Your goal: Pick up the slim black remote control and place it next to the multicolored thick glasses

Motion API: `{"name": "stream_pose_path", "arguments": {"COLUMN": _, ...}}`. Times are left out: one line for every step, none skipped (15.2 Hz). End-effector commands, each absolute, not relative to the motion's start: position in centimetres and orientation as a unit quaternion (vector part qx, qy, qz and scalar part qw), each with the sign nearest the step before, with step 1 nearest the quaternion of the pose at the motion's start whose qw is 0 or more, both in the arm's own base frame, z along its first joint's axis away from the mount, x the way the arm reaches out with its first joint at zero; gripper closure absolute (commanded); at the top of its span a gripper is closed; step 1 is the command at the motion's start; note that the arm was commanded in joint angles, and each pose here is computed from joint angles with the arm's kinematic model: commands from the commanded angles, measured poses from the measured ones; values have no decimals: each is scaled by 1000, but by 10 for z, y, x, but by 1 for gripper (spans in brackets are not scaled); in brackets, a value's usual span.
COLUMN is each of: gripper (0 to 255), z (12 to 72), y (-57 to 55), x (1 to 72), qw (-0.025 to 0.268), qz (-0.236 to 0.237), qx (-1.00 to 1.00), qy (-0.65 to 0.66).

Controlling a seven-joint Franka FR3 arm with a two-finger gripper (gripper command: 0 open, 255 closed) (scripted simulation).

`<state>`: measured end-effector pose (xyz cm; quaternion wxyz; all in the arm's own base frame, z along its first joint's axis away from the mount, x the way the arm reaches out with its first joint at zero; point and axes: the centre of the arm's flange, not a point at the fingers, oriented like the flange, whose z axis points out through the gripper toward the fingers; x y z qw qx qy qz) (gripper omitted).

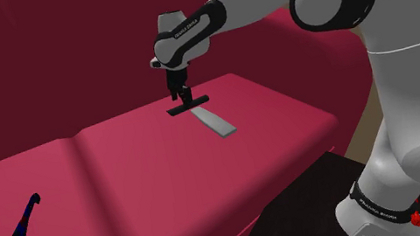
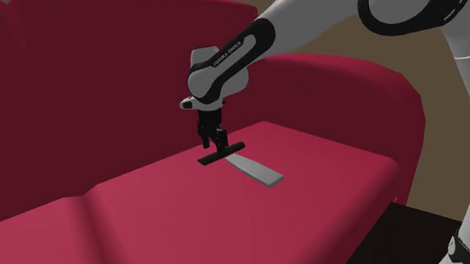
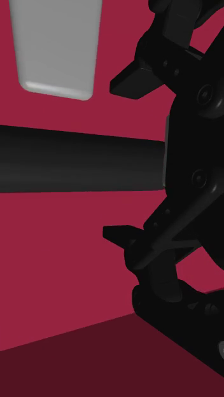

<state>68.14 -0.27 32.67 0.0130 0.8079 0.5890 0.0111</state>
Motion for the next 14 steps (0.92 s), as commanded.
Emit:
{"name": "stream_pose_path", "arguments": {"gripper": 0, "z": 312, "y": -2, "x": 682, "qw": 13, "qz": 11, "qx": 808, "qy": 589}}
{"name": "stream_pose_path", "arguments": {"gripper": 0, "z": 312, "y": -2, "x": 681, "qw": 13, "qz": 11, "qx": 808, "qy": 589}}
{"name": "stream_pose_path", "arguments": {"gripper": 0, "z": 312, "y": -2, "x": 682, "qw": 13, "qz": 11, "qx": 808, "qy": 589}}
{"name": "stream_pose_path", "arguments": {"gripper": 0, "z": 312, "y": -2, "x": 682, "qw": 13, "qz": 11, "qx": 808, "qy": 589}}
{"name": "stream_pose_path", "arguments": {"gripper": 0, "z": 312, "y": -2, "x": 682, "qw": 13, "qz": 11, "qx": 808, "qy": 589}}
{"name": "stream_pose_path", "arguments": {"gripper": 0, "z": 312, "y": -2, "x": 682, "qw": 13, "qz": 11, "qx": 808, "qy": 589}}
{"name": "stream_pose_path", "arguments": {"gripper": 0, "z": 312, "y": -2, "x": 682, "qw": 13, "qz": 11, "qx": 808, "qy": 589}}
{"name": "stream_pose_path", "arguments": {"gripper": 0, "z": 312, "y": -2, "x": 682, "qw": 13, "qz": 11, "qx": 808, "qy": 589}}
{"name": "stream_pose_path", "arguments": {"gripper": 0, "z": 312, "y": -2, "x": 682, "qw": 13, "qz": 11, "qx": 808, "qy": 589}}
{"name": "stream_pose_path", "arguments": {"gripper": 255, "z": 311, "y": -3, "x": 682, "qw": 13, "qz": 11, "qx": 808, "qy": 589}}
{"name": "stream_pose_path", "arguments": {"gripper": 255, "z": 312, "y": -4, "x": 681, "qw": 13, "qz": 11, "qx": 808, "qy": 589}}
{"name": "stream_pose_path", "arguments": {"gripper": 255, "z": 310, "y": -4, "x": 681, "qw": 13, "qz": 11, "qx": 808, "qy": 589}}
{"name": "stream_pose_path", "arguments": {"gripper": 255, "z": 310, "y": -5, "x": 681, "qw": 13, "qz": 11, "qx": 808, "qy": 589}}
{"name": "stream_pose_path", "arguments": {"gripper": 255, "z": 311, "y": -6, "x": 680, "qw": 13, "qz": 11, "qx": 808, "qy": 589}}
